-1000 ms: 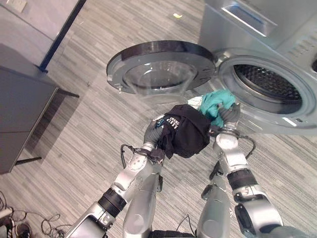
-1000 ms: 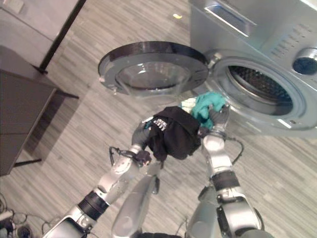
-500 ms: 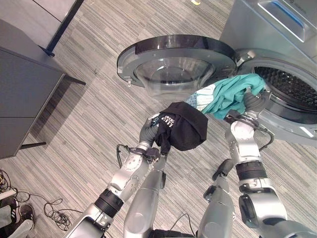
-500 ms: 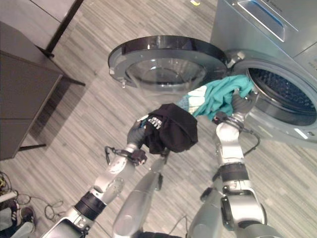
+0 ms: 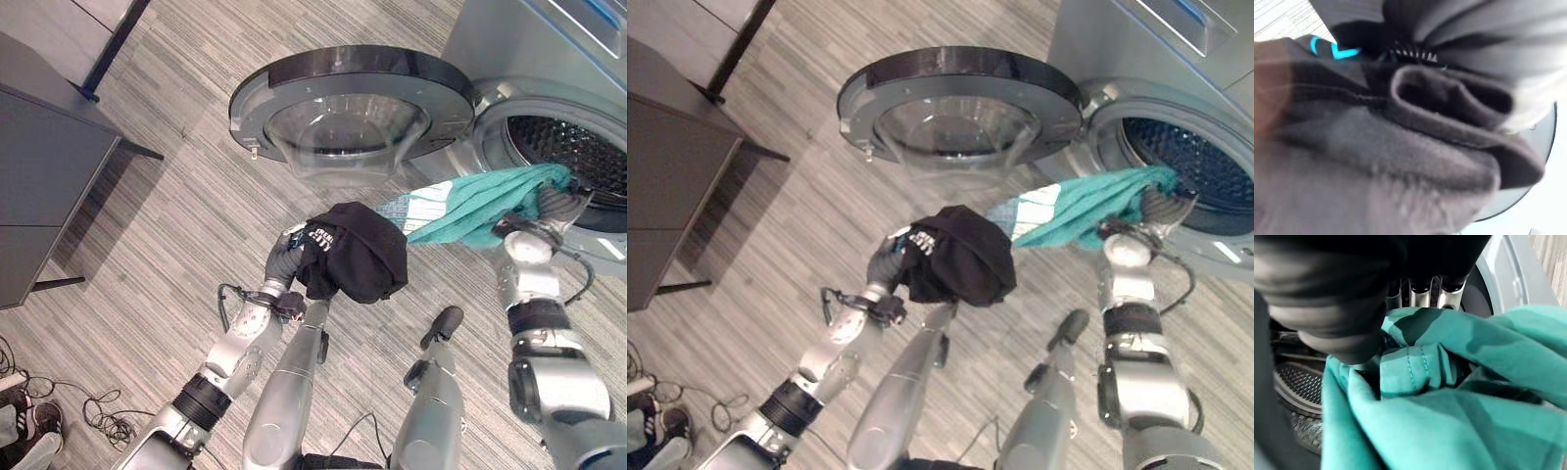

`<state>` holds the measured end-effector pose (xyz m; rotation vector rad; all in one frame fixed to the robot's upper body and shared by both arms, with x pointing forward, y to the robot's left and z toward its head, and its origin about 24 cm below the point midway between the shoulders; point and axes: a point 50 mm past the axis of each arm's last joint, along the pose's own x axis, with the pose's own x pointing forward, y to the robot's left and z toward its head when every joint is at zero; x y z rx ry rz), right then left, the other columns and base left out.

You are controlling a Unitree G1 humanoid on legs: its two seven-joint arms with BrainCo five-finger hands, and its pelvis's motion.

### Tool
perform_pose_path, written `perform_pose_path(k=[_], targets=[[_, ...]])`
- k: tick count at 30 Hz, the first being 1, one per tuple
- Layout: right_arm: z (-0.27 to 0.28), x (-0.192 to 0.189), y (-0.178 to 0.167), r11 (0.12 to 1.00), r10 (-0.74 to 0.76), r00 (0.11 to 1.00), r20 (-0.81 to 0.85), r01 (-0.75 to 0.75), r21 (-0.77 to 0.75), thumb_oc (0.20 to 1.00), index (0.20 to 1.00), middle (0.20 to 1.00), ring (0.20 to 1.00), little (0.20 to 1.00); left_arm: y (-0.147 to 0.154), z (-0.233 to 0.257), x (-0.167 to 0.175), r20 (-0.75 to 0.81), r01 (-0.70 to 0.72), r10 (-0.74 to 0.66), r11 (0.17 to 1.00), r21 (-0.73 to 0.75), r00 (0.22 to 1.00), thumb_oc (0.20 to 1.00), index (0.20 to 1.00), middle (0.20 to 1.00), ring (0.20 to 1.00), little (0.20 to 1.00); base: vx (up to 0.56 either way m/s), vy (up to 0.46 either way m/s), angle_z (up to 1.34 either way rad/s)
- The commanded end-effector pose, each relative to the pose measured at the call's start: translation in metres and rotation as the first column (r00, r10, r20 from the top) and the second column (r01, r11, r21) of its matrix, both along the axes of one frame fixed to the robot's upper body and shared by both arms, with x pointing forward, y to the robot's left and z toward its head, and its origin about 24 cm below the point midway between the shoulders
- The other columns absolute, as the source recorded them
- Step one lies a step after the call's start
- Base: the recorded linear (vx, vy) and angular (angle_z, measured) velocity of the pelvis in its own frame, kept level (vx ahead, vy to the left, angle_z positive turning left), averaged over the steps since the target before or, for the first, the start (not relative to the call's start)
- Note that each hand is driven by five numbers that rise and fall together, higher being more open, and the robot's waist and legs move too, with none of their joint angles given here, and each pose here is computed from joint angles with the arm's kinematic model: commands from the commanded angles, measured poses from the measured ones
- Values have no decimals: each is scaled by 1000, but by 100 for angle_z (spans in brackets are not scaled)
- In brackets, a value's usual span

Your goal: Grab the laundry basket,head to the washer,open it,put in the laundry and shut it.

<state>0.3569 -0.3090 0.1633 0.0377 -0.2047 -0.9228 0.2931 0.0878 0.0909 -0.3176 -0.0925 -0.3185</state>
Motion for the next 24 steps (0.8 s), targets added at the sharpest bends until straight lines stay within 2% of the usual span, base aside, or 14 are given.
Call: perform_pose_path(k=[1, 9, 14, 21, 24], targets=[[35, -7, -24, 999, -3, 992, 126, 7, -35, 200, 200, 200, 200, 200, 5, 12, -11, 83, 20, -13, 996, -82, 996, 200, 200, 200, 200, 200, 0, 0, 0], [52, -7, -44, 1000, 20, 989, 149, -22, 12, 200, 200, 200, 200, 200, 1, 8, -13, 60, 49, -45, 997, -67, 997, 200, 200, 200, 200, 200, 57, 90, -5], [70, -1, -35, 999, 45, 982, 182, -42, -25, 200, 200, 200, 200, 200, 7, 15, -10, 97, 34, -30, 999, -42, 995, 200, 200, 200, 200, 200, 3, 137, 19], [73, 3, -31, 997, 75, 978, 195, -77, 2, 200, 200, 200, 200, 200, 6, 12, -9, 97, 37, -31, 998, -57, 995, 200, 200, 200, 200, 200, 54, -114, -9], [62, 1, -32, 997, 82, 985, 153, -81, -12, 200, 200, 200, 200, 200, 4, 9, -10, 86, 52, -47, 997, -63, 995, 200, 200, 200, 200, 200, 138, -202, 11]])
